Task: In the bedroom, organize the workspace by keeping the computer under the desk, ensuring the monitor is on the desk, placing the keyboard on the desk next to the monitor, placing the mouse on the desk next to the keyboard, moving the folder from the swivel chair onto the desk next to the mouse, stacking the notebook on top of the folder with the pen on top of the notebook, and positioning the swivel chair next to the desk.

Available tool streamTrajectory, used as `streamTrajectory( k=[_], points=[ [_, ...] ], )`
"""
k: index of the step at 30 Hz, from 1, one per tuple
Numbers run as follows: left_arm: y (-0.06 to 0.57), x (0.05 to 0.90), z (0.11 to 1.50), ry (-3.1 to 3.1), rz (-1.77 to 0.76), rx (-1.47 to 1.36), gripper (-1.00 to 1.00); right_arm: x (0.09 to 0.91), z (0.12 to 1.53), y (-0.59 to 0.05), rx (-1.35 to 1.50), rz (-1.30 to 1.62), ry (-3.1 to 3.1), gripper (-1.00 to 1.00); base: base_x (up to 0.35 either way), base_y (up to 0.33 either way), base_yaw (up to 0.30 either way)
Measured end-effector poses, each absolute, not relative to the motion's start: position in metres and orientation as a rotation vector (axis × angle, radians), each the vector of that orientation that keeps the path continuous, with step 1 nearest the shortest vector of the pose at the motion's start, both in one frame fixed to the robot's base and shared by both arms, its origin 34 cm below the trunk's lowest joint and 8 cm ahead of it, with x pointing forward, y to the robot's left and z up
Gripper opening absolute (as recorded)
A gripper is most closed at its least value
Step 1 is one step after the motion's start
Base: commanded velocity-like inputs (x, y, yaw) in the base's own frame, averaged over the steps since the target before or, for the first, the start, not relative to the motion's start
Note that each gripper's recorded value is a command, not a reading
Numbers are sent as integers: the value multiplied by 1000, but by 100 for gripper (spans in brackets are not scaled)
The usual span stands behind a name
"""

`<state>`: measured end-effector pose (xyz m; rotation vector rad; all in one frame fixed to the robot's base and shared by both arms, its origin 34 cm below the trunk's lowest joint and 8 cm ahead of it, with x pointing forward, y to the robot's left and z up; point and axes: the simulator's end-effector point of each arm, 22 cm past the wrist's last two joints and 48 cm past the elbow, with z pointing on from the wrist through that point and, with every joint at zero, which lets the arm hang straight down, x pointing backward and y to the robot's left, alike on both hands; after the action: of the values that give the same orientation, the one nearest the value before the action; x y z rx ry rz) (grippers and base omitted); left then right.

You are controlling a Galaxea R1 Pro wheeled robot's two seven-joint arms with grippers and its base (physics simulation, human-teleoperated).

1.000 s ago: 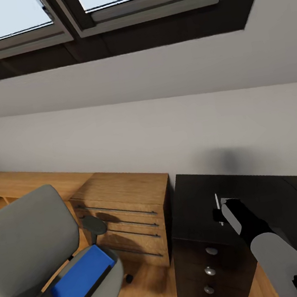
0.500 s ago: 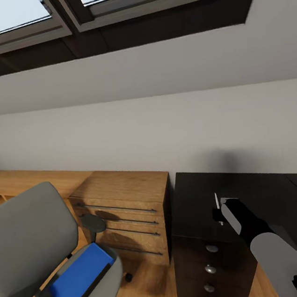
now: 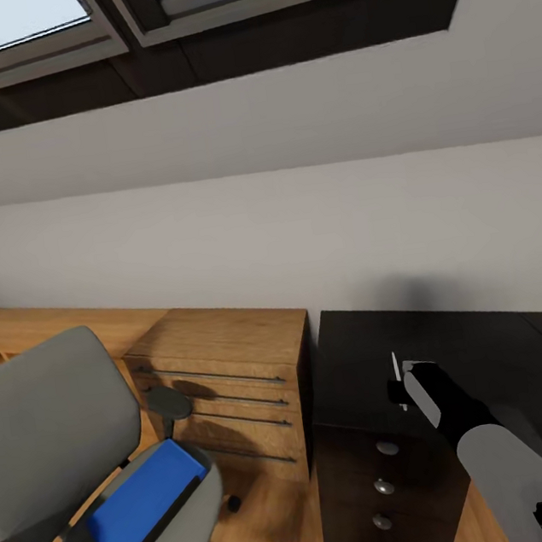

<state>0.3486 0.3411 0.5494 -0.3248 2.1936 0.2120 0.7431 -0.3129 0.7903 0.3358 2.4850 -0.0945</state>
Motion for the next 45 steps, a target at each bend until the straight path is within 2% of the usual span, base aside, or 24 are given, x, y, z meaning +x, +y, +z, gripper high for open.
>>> streamTrajectory(
  k=[37, 38, 45],
  points=[
    [348, 348, 518, 2191, 222, -320, 100, 742, 759, -314, 337, -96, 2482, -100, 0, 0, 0],
    [348, 348, 518, 2191, 222, -320, 100, 742, 759, -314, 338, -96, 2482, 100, 0, 0, 0],
    [348, 348, 520, 2191, 223, -320, 100, 743, 762, -313, 339, -81, 2480, 100, 0, 0, 0]
  ],
)
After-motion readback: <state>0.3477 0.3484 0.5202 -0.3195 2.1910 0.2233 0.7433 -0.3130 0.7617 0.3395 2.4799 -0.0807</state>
